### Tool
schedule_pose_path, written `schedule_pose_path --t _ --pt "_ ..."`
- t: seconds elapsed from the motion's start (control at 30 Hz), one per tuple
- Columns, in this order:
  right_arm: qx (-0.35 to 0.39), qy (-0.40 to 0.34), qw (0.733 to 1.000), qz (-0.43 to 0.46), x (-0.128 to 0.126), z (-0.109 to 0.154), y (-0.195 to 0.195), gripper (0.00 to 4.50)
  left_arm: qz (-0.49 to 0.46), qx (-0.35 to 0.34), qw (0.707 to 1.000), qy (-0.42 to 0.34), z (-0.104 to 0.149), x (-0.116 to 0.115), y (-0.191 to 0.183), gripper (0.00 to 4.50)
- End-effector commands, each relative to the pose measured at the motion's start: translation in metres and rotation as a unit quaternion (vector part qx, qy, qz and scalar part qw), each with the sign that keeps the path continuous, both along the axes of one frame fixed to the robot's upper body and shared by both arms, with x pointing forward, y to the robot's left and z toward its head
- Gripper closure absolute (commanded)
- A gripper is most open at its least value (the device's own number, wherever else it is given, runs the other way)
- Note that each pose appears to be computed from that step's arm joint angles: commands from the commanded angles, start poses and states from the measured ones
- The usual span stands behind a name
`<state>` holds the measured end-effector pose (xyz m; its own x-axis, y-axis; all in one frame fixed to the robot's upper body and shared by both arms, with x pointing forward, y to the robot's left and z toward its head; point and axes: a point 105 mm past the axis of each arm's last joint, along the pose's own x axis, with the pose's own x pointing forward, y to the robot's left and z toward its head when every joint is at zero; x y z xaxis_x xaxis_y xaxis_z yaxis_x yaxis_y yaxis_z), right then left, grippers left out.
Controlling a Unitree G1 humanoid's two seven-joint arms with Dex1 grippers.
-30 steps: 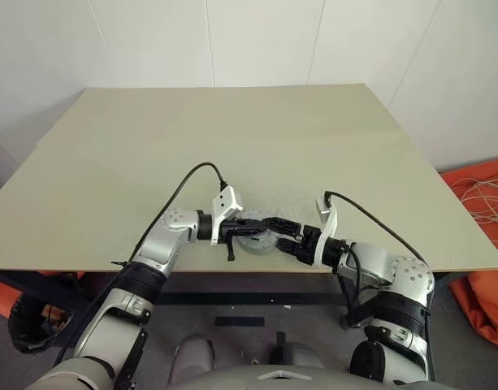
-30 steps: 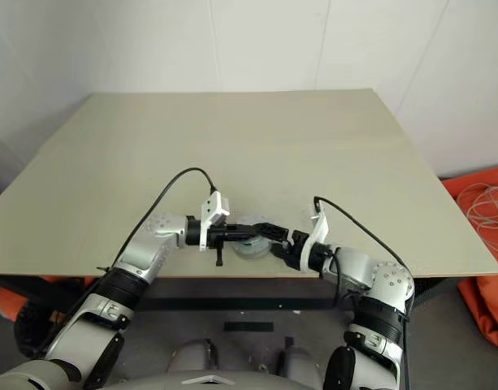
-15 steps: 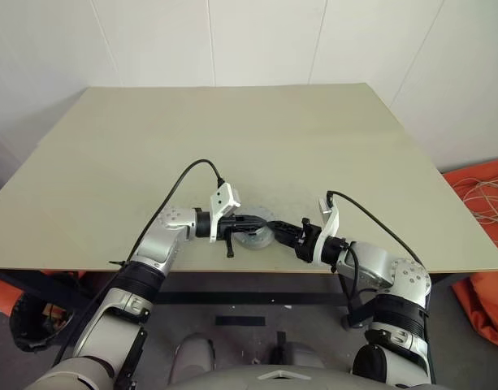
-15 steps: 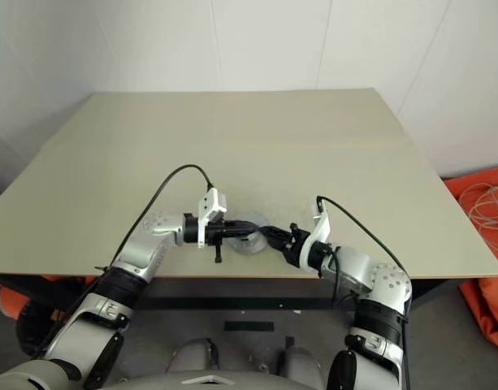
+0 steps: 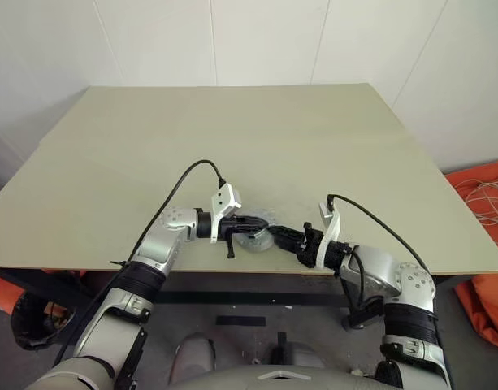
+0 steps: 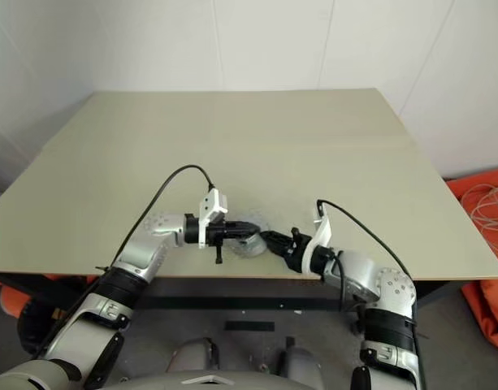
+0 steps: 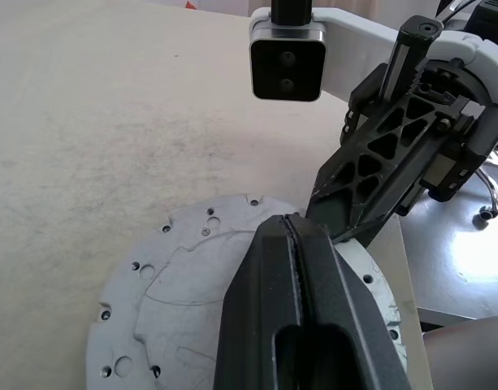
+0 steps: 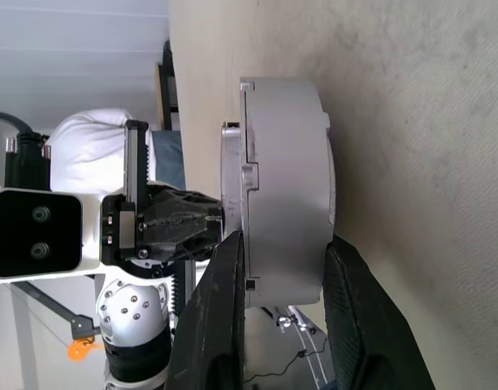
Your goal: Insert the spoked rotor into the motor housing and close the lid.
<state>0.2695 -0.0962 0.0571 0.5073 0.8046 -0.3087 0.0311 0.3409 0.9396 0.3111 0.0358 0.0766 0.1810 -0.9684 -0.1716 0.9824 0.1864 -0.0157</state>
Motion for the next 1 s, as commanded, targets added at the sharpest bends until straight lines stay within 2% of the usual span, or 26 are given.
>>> schedule_pose_path --t 0.03,0.3,0.4,0.5,0.6,0.73,0.83,0.9,1.0 --pt "0.026 -0.036 0.998 0.034 -0.007 0.021 0.014 3.42 0.0 0.01 1.0 0.004 -0.004 -0.002 0.0 4.5" --pt "0.025 -0.028 0.999 0.022 -0.005 0.019 0.013 3.42 0.023 -0.025 0.999 0.014 0.012 0.001 0.002 4.5" --pt "0.026 -0.026 0.999 0.019 -0.005 0.019 0.013 3.42 0.047 -0.058 0.997 0.03 0.026 0.006 0.008 4.5" --pt "0.028 -0.024 0.999 0.009 -0.004 0.018 0.011 3.42 0.079 -0.12 0.987 0.074 0.046 0.01 0.016 4.5" --pt "0.028 -0.024 0.999 -0.004 0.0 0.019 0.009 3.42 0.086 -0.184 0.967 0.151 0.06 0.002 0.025 4.5" --pt "0.036 -0.036 0.998 -0.031 0.013 0.026 0.005 3.42 0.084 -0.229 0.937 0.251 0.063 -0.02 0.039 4.5" --pt "0.046 -0.056 0.996 -0.053 0.026 0.038 0.001 3.42 0.146 -0.244 0.903 0.321 0.047 -0.026 0.048 4.5" --pt "0.051 -0.068 0.995 -0.059 0.033 0.046 0.0 3.42 0.195 -0.265 0.874 0.357 0.038 -0.022 0.054 4.5" --pt "0.051 -0.076 0.994 -0.056 0.035 0.051 0.002 3.42 0.23 -0.297 0.841 0.389 0.036 -0.017 0.059 4.5"
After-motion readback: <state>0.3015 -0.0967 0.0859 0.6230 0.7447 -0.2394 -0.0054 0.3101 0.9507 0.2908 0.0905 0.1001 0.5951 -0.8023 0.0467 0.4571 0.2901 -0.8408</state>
